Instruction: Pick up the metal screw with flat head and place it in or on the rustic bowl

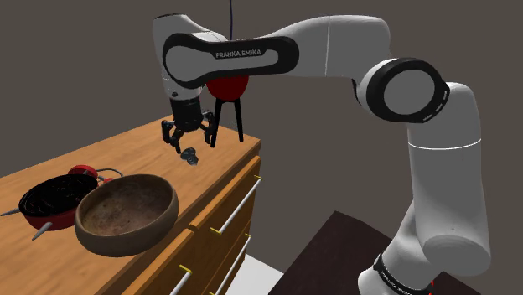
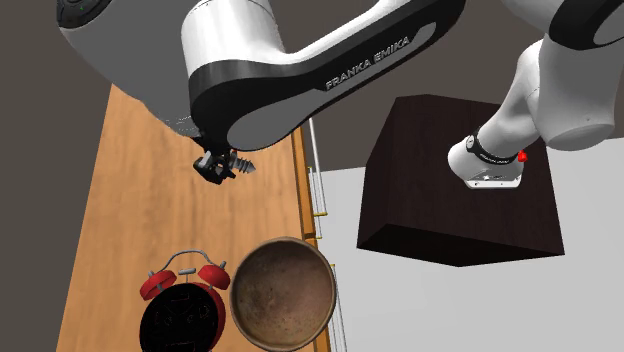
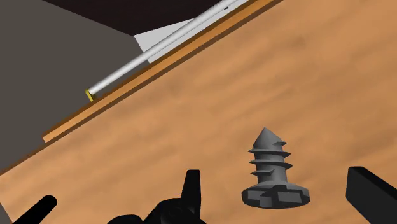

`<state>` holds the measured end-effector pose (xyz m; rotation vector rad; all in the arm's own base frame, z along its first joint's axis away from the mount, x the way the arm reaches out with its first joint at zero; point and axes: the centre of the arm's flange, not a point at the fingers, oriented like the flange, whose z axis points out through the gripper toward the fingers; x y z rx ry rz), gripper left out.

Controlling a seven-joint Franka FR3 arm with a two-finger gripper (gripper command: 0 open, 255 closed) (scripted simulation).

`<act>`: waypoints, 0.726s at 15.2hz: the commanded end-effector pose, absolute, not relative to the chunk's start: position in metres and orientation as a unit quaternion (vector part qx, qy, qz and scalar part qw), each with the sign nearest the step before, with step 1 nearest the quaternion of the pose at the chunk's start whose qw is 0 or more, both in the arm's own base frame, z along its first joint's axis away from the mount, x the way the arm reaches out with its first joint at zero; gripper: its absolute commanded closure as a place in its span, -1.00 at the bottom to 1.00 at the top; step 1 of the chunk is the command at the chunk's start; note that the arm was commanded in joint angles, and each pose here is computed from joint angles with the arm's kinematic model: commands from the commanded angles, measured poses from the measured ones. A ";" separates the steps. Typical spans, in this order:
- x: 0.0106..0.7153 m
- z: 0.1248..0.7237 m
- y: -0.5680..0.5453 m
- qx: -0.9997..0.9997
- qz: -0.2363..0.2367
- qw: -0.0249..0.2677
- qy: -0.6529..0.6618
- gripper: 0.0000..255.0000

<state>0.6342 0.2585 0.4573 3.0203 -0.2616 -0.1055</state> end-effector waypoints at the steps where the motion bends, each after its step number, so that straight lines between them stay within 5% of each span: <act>1: 0.642 0.447 0.263 0.994 -0.035 0.054 -0.089 -1.00; 11: 0.639 0.413 0.259 0.994 -0.035 0.054 -0.089 -1.00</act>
